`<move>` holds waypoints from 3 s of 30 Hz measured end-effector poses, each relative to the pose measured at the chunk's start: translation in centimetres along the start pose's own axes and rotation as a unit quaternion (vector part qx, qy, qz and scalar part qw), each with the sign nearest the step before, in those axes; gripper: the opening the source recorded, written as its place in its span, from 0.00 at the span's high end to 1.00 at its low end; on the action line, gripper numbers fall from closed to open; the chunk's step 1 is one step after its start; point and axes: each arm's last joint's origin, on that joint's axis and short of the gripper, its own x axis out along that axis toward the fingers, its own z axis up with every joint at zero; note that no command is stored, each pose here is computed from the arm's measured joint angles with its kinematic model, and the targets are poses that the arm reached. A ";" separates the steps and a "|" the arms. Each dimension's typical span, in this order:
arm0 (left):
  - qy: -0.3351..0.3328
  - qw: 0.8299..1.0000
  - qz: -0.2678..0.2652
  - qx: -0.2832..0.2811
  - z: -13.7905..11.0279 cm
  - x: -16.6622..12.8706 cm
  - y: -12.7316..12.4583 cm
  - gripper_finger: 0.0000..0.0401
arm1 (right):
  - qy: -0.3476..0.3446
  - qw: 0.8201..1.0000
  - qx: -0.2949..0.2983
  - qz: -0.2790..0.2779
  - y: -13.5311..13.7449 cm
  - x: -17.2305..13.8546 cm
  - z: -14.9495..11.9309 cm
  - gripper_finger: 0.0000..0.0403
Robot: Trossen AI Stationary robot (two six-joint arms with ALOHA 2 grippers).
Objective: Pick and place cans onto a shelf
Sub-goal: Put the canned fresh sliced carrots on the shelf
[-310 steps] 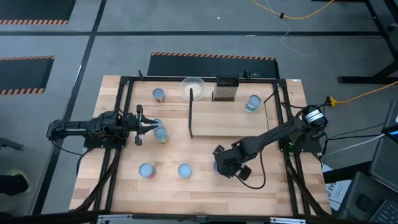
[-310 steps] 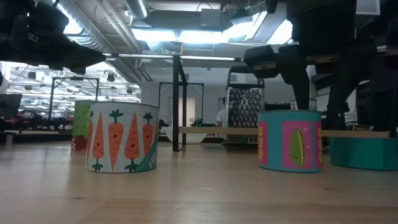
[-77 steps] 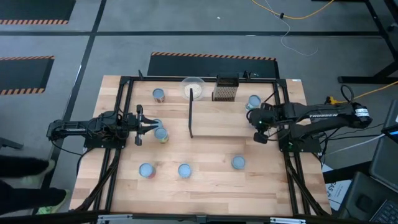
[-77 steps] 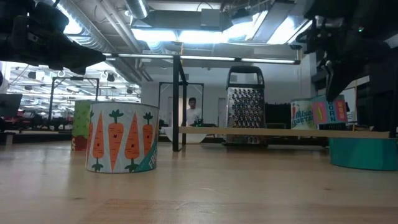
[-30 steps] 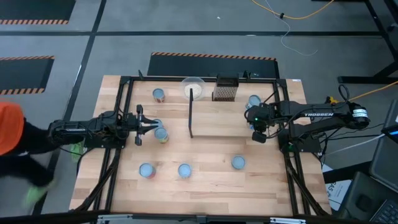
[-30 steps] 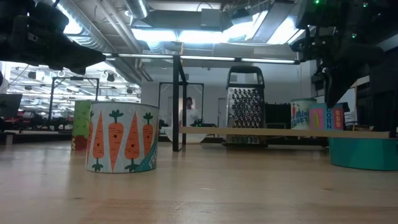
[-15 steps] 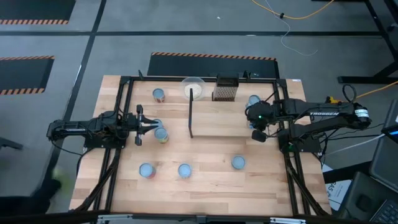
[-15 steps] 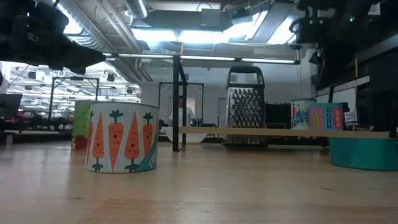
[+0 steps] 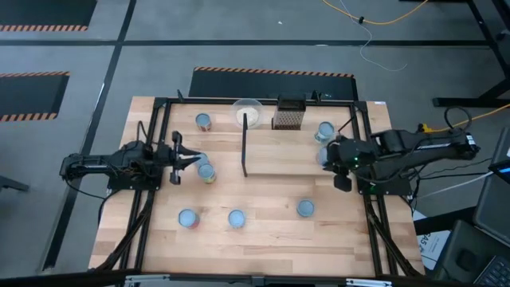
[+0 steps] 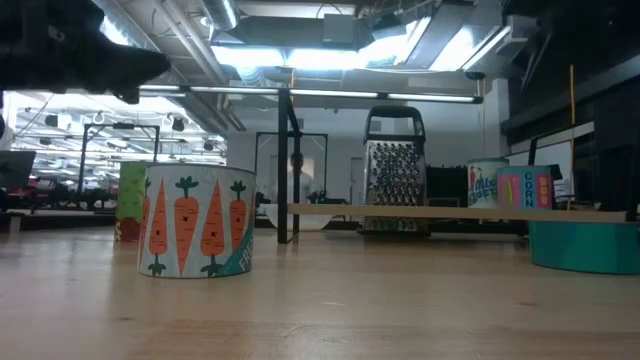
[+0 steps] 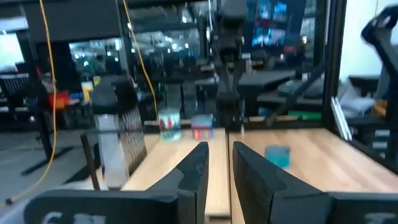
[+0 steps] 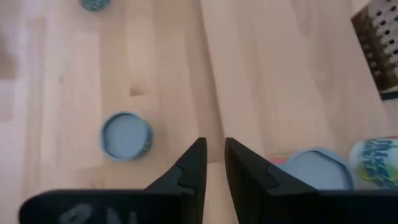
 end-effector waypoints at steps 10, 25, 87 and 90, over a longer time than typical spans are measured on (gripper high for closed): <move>-0.118 0.990 0.000 -0.082 2.3 -0.3 0.1 0.83 | -0.052 0.997 -0.030 0.049 1.9 -0.3 0.6 0.85; -0.112 0.984 -0.026 -0.136 2.7 0.3 -0.2 0.65 | -0.061 0.996 -0.035 0.054 2.2 -0.3 0.7 0.85; 0.597 0.706 0.140 -0.355 1.6 17.9 -14.4 0.66 | -0.067 0.997 -0.033 0.031 2.0 -0.3 0.8 0.85; 0.599 0.697 0.153 -0.363 1.2 17.9 -14.5 0.66 | -0.067 0.997 -0.033 0.031 2.0 -0.3 0.8 0.85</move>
